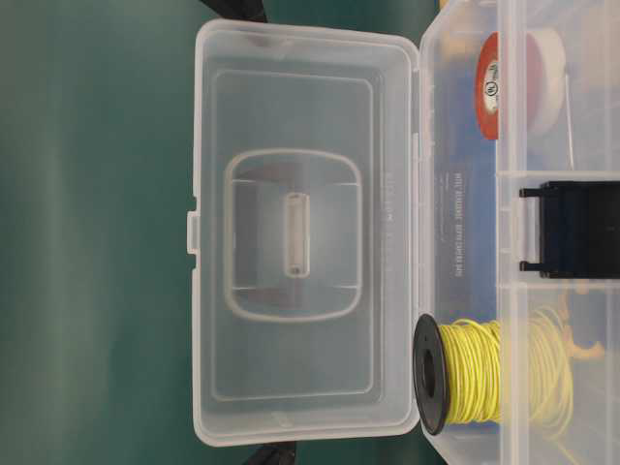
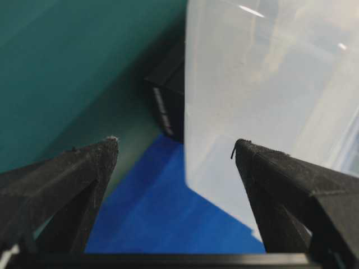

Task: Open the tool box with both arms.
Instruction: 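Lift and swing the lid back away from the front with both grippers, then release the opened lid and pull both grippers back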

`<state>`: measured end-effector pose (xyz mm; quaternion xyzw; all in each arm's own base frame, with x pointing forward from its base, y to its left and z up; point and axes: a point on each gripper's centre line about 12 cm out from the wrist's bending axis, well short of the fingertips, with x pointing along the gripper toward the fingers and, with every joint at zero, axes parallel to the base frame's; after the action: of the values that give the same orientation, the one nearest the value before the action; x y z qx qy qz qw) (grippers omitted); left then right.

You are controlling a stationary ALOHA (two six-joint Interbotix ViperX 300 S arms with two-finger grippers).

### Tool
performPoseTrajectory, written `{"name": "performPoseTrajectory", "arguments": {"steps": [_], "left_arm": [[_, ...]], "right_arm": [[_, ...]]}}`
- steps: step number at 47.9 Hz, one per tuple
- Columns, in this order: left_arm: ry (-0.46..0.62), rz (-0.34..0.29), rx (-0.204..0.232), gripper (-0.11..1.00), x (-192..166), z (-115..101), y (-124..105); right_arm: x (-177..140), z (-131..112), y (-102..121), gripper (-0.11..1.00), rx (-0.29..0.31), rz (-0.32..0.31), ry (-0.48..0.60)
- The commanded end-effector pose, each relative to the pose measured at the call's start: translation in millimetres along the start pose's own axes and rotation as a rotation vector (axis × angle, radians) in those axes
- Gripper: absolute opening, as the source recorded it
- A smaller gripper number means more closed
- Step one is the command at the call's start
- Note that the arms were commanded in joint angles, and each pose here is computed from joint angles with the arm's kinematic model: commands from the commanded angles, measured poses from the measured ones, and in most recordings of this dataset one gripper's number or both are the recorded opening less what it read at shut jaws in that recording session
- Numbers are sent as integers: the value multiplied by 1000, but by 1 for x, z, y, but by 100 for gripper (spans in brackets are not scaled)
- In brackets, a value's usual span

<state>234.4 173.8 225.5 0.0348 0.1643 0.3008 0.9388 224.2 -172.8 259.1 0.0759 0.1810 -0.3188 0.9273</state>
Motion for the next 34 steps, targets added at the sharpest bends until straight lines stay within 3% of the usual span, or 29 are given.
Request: {"name": "performPoseTrajectory", "arguments": {"steps": [1,21,34], "left_arm": [[-67,1,19,90,9,24,1],[-47,57,5,90,21,25,20],[-28,70,0,90,19,20,25]], "right_arm": [[6,14,1,81,-4,2,-32],[29,15,-13,81,-19,-40,7],[27,14,-19,81,-12,-58,13]]}}
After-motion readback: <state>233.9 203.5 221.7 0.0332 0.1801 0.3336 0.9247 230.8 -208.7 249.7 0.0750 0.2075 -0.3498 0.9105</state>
